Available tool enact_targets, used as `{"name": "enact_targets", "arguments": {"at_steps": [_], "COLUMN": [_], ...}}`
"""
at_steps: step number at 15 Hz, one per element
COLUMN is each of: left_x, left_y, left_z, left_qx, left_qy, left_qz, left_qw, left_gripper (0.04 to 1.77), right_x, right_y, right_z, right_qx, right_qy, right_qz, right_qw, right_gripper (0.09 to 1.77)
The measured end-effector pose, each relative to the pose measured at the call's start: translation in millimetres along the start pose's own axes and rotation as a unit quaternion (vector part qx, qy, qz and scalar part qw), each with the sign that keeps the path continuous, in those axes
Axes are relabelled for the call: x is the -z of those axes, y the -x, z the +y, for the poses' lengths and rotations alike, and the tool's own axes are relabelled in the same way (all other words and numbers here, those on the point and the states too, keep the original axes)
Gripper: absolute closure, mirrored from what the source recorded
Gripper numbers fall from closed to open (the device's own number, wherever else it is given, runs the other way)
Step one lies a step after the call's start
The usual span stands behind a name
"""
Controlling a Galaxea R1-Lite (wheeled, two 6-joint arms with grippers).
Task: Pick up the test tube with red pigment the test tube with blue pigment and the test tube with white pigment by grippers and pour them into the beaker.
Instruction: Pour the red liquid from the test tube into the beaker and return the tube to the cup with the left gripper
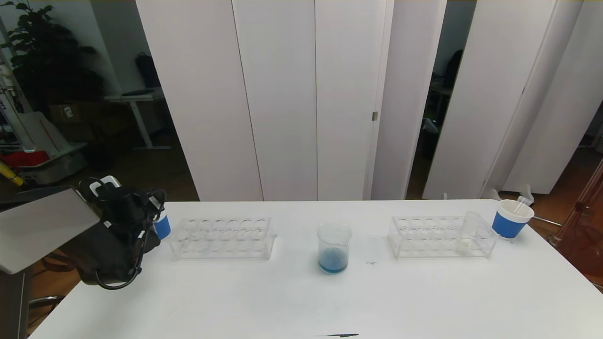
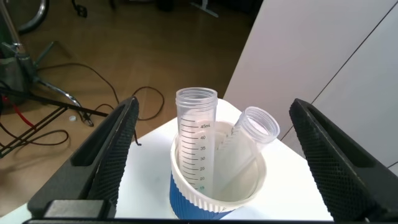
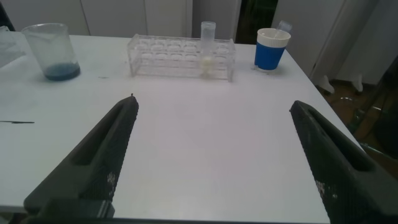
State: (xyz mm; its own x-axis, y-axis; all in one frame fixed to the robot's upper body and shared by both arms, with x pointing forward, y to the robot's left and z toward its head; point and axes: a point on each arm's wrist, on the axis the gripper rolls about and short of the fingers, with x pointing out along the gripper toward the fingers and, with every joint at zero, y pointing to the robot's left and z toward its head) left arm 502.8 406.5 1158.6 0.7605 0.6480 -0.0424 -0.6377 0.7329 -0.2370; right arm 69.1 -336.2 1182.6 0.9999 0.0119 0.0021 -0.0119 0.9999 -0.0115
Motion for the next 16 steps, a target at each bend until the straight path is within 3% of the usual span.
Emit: {"name": "enact_targets", "arguments": {"at_steps": [4,8,16], "left_x": [-17.9,-51.1,-135.5], "left_y": [5.2,22.0,112.6], "left_z": [-5.4,-8.4,8.8], "left_qx": [0.011,0.033,0.099], "left_qy": [-0.003,-0.039,-0.100], "left_qz": [-0.014,-0.018,0.015], "left_qw": [0.9998,0.9985,0.9900], "left_gripper": [0.08,0.08,0.08], "right_x": [0.0,0.0,0.0], "right_y": [0.0,0.0,0.0], "right_z": [0.0,0.0,0.0], "right_qx": [0.000,0.000,0.000], "right_qy": [0.000,0.000,0.000], "right_qz": [0.000,0.000,0.000], "right_qw": [1.000,1.000,1.000], "right_gripper": [0.11,0.11,0.11]}}
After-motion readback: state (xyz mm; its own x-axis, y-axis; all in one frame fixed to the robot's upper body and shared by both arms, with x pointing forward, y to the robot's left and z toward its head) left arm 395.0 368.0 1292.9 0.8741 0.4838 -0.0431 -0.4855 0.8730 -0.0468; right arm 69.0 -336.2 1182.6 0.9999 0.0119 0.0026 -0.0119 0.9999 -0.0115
